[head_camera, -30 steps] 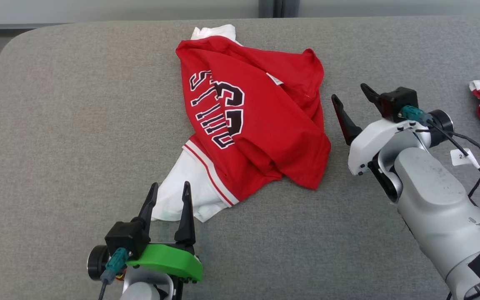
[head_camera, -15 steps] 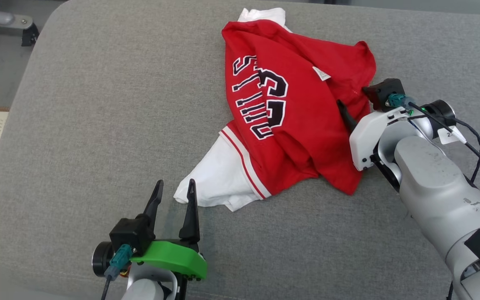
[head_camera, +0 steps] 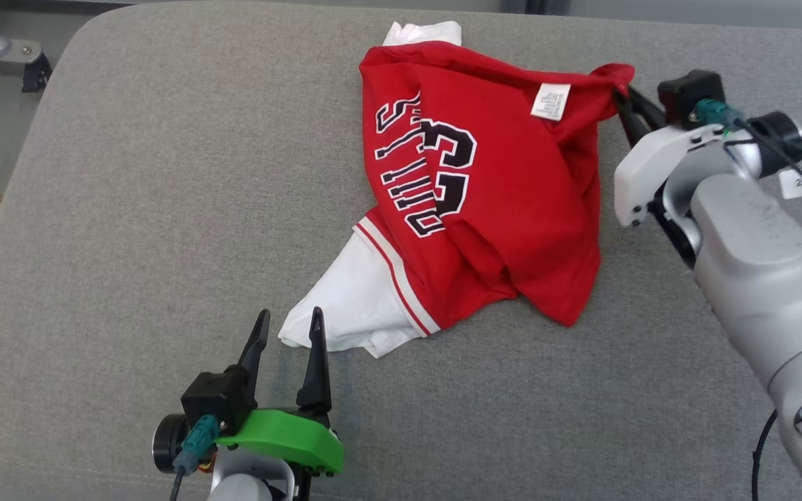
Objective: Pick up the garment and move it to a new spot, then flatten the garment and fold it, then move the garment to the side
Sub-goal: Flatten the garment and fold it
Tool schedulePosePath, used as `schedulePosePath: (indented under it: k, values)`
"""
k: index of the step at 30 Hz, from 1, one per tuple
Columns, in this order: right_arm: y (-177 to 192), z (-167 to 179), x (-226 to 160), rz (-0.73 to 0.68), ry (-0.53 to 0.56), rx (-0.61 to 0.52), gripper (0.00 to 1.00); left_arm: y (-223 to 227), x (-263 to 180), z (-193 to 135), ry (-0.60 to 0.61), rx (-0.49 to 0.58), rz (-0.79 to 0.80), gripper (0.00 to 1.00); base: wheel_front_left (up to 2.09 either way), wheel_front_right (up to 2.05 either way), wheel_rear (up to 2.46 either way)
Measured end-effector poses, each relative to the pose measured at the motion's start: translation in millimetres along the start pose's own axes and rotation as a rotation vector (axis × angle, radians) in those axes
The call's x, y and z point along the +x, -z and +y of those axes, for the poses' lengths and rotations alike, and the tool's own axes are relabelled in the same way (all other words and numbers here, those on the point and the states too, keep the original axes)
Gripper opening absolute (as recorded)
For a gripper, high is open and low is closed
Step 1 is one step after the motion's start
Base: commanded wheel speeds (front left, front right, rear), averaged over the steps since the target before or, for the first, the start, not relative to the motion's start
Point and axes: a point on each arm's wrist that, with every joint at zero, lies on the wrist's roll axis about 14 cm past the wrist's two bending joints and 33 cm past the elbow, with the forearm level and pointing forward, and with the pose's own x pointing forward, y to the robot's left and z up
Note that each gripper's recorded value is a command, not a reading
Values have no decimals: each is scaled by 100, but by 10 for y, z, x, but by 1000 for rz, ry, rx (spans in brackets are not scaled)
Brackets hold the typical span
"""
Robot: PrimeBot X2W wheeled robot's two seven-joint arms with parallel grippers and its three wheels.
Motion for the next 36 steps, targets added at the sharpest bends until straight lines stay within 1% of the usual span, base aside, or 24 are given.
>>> schedulePosePath:
  k: [4, 8, 13, 18, 20, 21, 23, 25, 28, 31, 32, 33, 34, 36]
  values:
    - [-453, -422, -97, -103, 78, -57, 0, 23, -39, -72, 21, -5, 5, 100, 0, 0, 0]
    - [-827, -674, -240, -181, 124, -121, 0, 20, -71, -140, 40, -9, 2, 100, 0, 0, 0]
    - [-1147, -928, -405, -192, 171, -223, 0, 7, -74, -254, 75, -11, -2, 100, 0, 0, 0]
    - [-1496, -1324, -493, -211, 261, -265, 0, 23, -78, -302, 91, -12, 3, 100, 0, 0, 0]
    - [-1702, -1481, -524, -241, 301, -287, 0, 26, -92, -262, 76, -17, 4, 100, 0, 0, 0]
    - [-1785, -1500, -511, -251, 308, -292, 0, 30, -101, -226, 64, -18, 6, 100, 0, 0, 0]
    - [-1837, -1473, -460, -248, 306, -309, 0, 30, -115, -174, 47, -17, 6, 100, 0, 0, 0]
    - [-1809, -1419, -393, -223, 297, -316, 0, 34, -132, -145, 38, -17, 7, 100, 0, 0, 0]
    - [-1699, -1420, -313, -176, 300, -302, 0, 24, -139, -129, 33, -17, 5, 100, 0, 0, 0]
    - [-1535, -1502, -242, -143, 319, -272, 0, -6, -95, -129, 35, -17, -3, 100, 0, 0, 0]
    - [-1507, -1532, -229, -144, 326, -269, 13, -3, -90, -124, 33, -16, -1, 100, 0, 0, 0]
    - [-1473, -1557, -206, -146, 333, -263, 48, 1, -84, -108, 28, -17, 1, 100, 0, 0, 0]
    - [-1471, -1547, -175, -167, 330, -266, 100, 8, -82, -91, 22, -17, 3, 100, 0, 0, 0]
    - [-1419, -1525, -107, -178, 329, -251, 100, 19, -78, -54, 10, -19, 8, 100, 0, 0, 0]
